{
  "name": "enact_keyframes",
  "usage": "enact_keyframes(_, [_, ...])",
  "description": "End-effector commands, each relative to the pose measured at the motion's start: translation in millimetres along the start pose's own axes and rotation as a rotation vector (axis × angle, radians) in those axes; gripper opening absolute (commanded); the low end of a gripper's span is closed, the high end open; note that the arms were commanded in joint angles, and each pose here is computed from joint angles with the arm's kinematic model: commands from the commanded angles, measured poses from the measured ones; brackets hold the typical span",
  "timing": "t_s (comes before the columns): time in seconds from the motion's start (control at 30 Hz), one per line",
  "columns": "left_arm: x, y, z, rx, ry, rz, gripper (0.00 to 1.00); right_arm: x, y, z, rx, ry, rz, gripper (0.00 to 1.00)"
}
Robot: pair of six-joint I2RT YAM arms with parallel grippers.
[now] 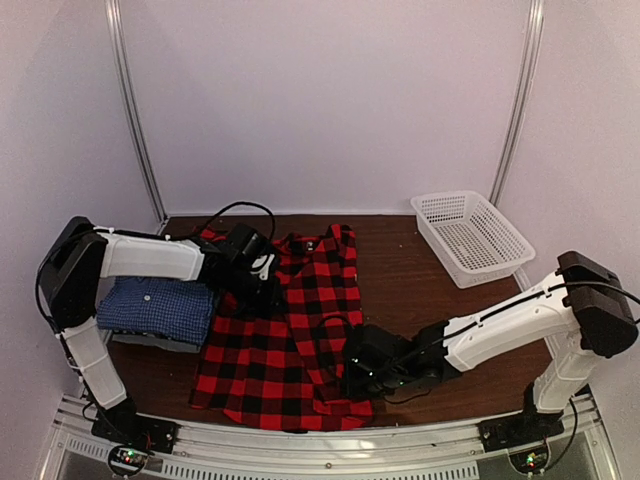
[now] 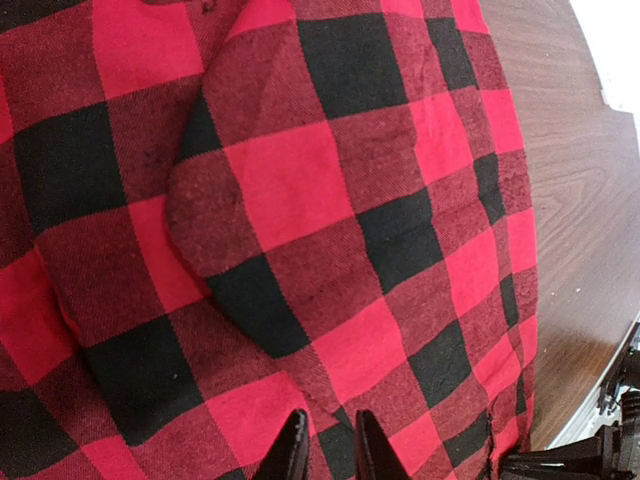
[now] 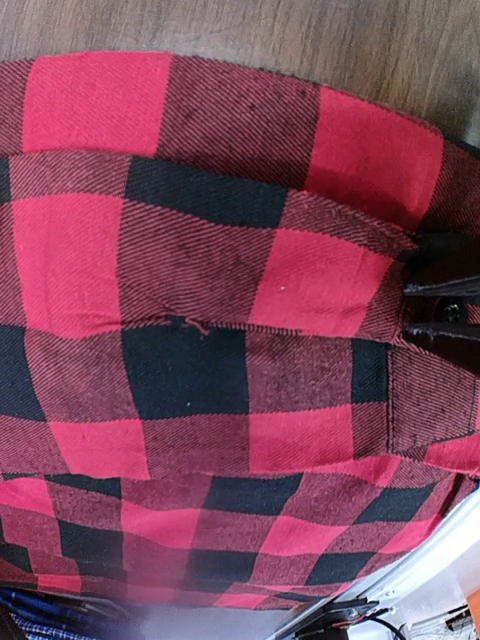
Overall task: Fold and stack the long sleeve shirts
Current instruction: Fold the sleeve of the 1/3-folded shirt, then move the 1/3-folded shirt to the center of the board.
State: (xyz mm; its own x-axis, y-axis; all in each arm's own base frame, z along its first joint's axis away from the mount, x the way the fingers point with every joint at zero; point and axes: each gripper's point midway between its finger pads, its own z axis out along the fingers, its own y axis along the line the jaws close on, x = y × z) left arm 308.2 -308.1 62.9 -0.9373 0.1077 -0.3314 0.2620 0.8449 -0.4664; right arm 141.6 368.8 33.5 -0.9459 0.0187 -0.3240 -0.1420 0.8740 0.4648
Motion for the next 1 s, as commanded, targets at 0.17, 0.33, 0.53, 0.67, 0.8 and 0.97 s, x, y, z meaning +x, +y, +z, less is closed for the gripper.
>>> enact_keyframes(0.17, [-16,3,-18,0.0,-0.053,0.021,0.18,-18,8,-15,-0.011,-0.045,-0.007,0.14])
enact_keyframes(0.33, [-25,2,-20,0.006,-0.077,0.029,0.18,-90,20,-48,-0.031,-0.184,-0.045,0.25])
enact_keyframes(0.53, [-37,-8,-13,0.048,-0.092,0.029,0.18,-197,13,-59,-0.016,-0.329,-0.07,0.38])
enact_keyframes(0.67, [-42,-15,-12,0.064,-0.105,0.03,0.18,-267,-5,-56,-0.01,-0.394,-0.074,0.39])
enact_keyframes(0.8, [-41,-24,-7,0.066,-0.106,0.04,0.17,-323,-29,-43,-0.037,-0.42,-0.066,0.4])
enact_keyframes(0.97, [-35,-44,4,0.111,-0.098,0.061,0.18,-374,-62,-16,-0.083,-0.433,-0.056,0.41])
